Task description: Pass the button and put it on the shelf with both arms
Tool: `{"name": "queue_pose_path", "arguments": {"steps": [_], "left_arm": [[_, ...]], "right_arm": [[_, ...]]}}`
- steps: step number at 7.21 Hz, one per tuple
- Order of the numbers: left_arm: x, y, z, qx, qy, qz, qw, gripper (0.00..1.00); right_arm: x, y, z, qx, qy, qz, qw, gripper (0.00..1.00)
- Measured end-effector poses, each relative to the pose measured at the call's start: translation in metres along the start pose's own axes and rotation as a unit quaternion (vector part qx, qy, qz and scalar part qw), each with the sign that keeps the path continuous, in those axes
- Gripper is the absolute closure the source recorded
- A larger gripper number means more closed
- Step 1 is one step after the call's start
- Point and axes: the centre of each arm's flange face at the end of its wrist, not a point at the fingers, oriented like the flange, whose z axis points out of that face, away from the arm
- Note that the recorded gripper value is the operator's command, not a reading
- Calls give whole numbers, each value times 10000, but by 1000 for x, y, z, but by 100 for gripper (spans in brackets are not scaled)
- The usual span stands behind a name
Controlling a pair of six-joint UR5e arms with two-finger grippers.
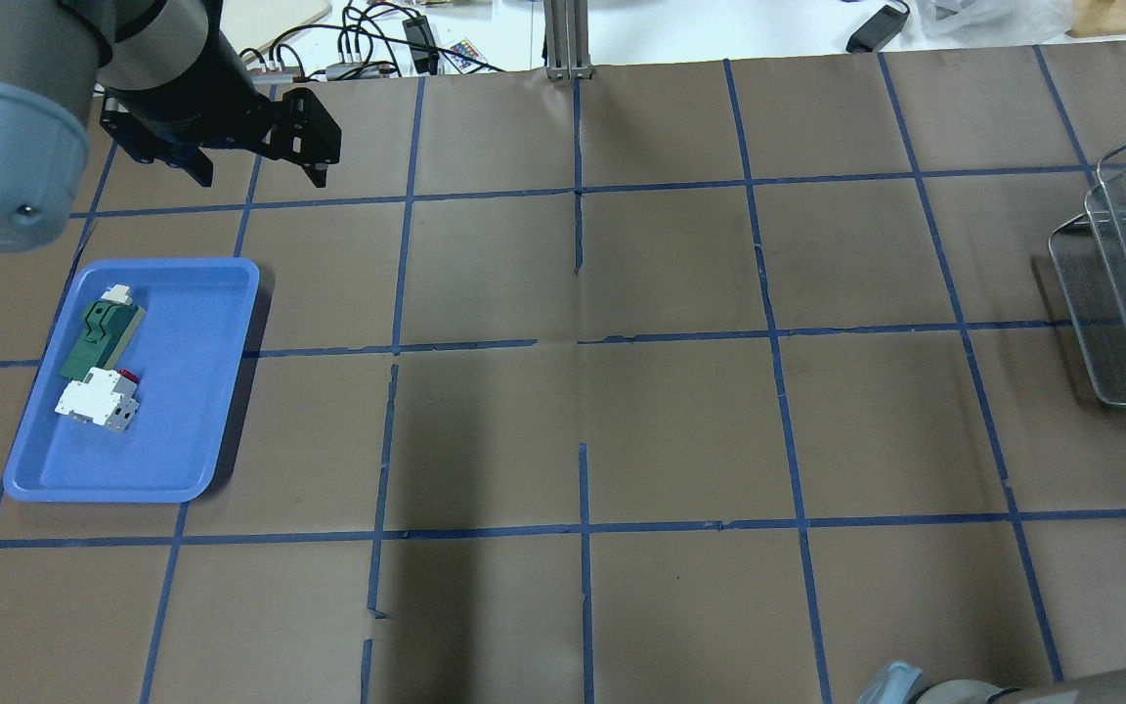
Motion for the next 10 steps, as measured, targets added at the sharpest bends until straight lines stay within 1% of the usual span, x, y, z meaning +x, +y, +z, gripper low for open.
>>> {"name": "queue_pose_path", "arguments": {"steps": [1,2,4,5,6,7,8,9,10], "left_arm": [[0,0,0,5,4,-1,10000,0],[0,0,0,7,5,-1,10000,0],[0,0,1,1,9,-2,10000,0],[0,0,1,-2,9,-1,10000,0],[0,0,1,-4,9,-1,10000,0],[0,0,2,-7,10,-1,10000,0],[0,-1,2,-10,9,-1,10000,0],[0,-1,2,-12,11,-1,10000,0],[0,-1,2,-13,15,-1,10000,0]], "right_arm": [[-33,13,-28,2,38,-196,9998,0],[-85,25,-54,-2,46,-455,9990,0],[-195,54,-88,-55,11,-650,9979,0],[-247,68,-96,-59,14,-734,9973,0],[-297,83,-99,-97,17,-699,9975,0],[-337,98,-95,-156,-12,-532,9985,0],[-366,112,-87,-231,-132,-398,9989,0],[-379,119,-83,-259,-262,-327,9988,0],[-383,123,-81,-269,-306,-299,9987,0]]}}
